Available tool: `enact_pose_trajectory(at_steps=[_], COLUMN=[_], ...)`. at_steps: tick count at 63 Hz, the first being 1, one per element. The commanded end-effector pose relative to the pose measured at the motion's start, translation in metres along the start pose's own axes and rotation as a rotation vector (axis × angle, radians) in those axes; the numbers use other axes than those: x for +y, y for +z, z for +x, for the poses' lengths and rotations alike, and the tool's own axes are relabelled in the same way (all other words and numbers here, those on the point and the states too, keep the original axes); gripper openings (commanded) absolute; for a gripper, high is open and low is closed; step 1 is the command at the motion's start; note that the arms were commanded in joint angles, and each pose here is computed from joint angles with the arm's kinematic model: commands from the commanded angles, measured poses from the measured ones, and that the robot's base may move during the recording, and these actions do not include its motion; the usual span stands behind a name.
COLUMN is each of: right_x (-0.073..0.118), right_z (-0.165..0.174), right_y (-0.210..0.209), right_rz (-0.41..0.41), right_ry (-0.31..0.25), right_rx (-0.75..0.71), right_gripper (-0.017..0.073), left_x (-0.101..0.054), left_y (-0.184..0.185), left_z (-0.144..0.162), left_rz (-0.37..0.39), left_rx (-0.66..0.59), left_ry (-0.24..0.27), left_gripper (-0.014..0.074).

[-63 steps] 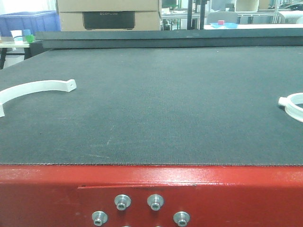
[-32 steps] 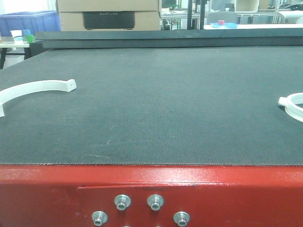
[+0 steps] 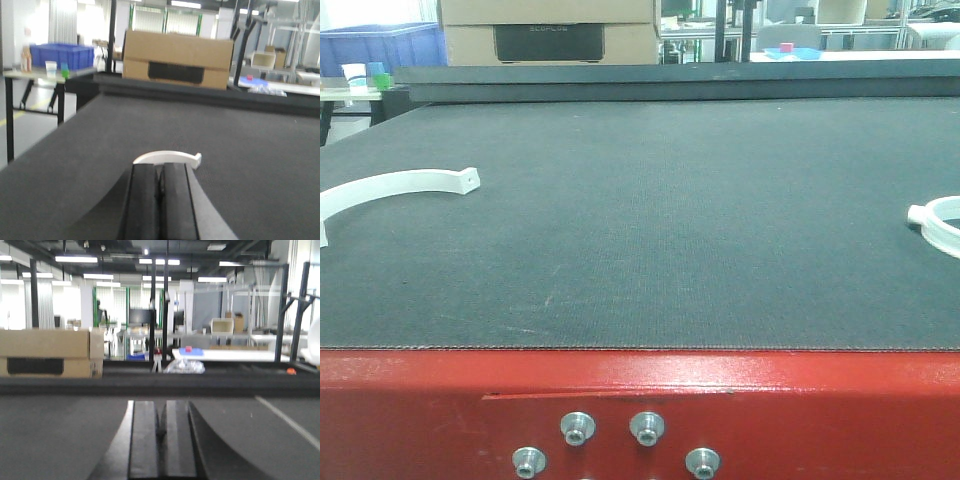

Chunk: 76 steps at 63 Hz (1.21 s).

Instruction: Grab PVC pipe and place in blue bin

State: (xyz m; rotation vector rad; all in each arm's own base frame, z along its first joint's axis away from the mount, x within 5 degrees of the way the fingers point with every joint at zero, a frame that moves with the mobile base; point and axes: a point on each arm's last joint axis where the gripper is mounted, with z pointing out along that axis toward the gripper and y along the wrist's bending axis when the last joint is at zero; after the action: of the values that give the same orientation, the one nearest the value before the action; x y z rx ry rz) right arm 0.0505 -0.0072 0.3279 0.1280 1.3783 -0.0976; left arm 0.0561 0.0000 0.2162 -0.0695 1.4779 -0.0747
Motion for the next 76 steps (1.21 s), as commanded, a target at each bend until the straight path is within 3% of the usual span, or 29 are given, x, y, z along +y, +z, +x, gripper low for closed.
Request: enact_pose_trajectory(at_steps=[1,10,17,22,27,54,64,76], right_x=[0.001,0.001,0.001,0.003,0.005,0.012,0.012,0.011], right_z=[0.007,0.01,0.008,0.008,0.003,-0.02,-0.014,-0.023], right_y=[0.002,0.004,0.008,0.014,0.023,0.083,0.097,0.101], right_rz=[-0.007,-0.008,-0.013,-0.039,-0.067,-0.107,-0.106,-0.095], right_ry=[-0.007,-0.006,-0.006,-0.035,-0.058,-0.044,-0.036,-0.035], right_rx=[0.126,0.168,0.214,0.277,0.356,0.665,0.689,0.576], right_gripper=[-0.0162,-0.0162,-0.0162,-0.0162,-0.0162,-0.0162,-0.0162,-0.0162], left_x=[-0.002,-0.005,-0.008,-0.009,-0.01,-0.012,-0.012,-0.011], left_y=[-0.002,-0.007,-0.004,0.003,0.014,0.091,0.107,0.11], left_z=[-0.014,-0.042,-0.058,-0.068,-0.079,-0.1,-0.099,-0.105], left_rz=[0.004,0.018,0.023,0.019,0.017,-0.003,-0.009,-0.012], left_rx=[-0.018,-0.036,0.03,0.078,0.141,0.382,0.384,0.308], left_ry=[-0.031,-0.031,-0.021,-0.007,-0.007,-0.012,-0.023,-0.022], left_gripper=[-0.0111,-0.0111,-0.0111,-0.0111,-0.0111,-0.0111,-0.0111,-0.0111])
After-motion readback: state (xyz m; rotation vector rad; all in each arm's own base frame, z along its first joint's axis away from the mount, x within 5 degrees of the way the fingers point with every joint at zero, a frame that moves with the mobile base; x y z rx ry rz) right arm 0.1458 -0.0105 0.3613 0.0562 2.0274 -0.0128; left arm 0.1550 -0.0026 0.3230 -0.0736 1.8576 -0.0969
